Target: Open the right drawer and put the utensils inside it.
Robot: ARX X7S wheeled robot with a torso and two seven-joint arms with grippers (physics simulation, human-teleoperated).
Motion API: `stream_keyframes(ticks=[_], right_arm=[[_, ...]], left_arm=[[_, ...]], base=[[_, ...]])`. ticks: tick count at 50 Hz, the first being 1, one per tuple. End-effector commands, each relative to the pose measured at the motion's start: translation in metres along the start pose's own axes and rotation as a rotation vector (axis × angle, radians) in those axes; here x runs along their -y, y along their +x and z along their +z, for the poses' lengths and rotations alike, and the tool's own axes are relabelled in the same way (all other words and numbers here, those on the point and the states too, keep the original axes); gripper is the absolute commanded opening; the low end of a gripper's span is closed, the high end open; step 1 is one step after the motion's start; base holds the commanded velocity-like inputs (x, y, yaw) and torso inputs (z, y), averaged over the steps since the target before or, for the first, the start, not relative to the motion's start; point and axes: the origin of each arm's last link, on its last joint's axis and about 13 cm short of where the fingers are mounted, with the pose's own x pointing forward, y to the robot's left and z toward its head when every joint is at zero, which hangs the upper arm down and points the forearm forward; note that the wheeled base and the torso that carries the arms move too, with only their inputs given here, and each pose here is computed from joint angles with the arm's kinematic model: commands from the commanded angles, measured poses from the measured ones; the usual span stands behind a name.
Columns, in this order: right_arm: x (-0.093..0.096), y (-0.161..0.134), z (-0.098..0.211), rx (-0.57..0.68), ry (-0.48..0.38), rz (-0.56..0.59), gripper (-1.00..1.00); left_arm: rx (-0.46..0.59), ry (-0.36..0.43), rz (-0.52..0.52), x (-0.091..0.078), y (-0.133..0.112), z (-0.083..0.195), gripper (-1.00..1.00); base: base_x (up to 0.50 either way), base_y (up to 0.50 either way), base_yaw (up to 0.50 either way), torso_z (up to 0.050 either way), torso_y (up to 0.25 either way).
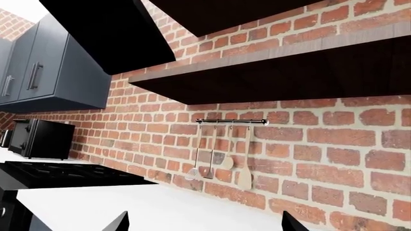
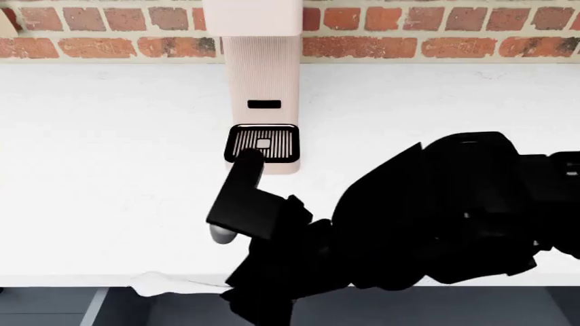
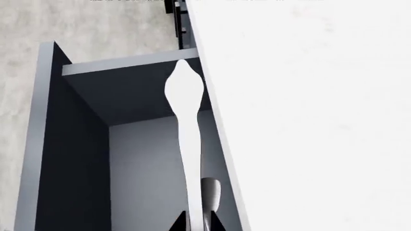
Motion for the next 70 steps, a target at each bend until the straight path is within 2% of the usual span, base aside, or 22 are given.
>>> stream_keyframes(ticks=[1, 14, 30, 49, 50, 70], right_arm=[[-0.002, 0.003, 0.002, 0.001, 0.016, -0.030, -1.00], [-0.006, -0.001, 0.004, -0.017, 0.001, 0.020, -1.00], [-0.020, -0.001, 0.005, -0.045, -0.007, 0.138, -1.00], [-0.026, 0.003, 0.003, -0.070, -0.054, 0.169, -1.00], [-0.026, 0.003, 0.003, -0.071, -0.058, 0.167, 1.00], [-0.029, -0.001, 0.003, -0.070, -0.078, 0.152, 1.00]], left_arm=[[0.000, -0.001, -0.001, 0.000, 0.000, 0.000, 1.00], [-0.001, -0.003, -0.002, 0.001, 0.000, -0.001, 1.00], [-0.002, -0.002, -0.005, 0.001, 0.001, -0.001, 1.00], [-0.002, -0.005, -0.006, 0.001, 0.001, -0.001, 1.00], [-0.002, -0.005, -0.006, 0.001, 0.001, -0.001, 1.00], [-0.001, -0.005, -0.008, 0.001, 0.001, -0.001, 1.00]], base=[[0.00, 0.00, 0.00, 0.000, 0.000], [0.00, 0.00, 0.00, 0.000, 0.000], [0.00, 0.00, 0.00, 0.000, 0.000], [0.00, 0.00, 0.00, 0.000, 0.000], [0.00, 0.00, 0.00, 0.000, 0.000], [0.00, 0.00, 0.00, 0.000, 0.000]])
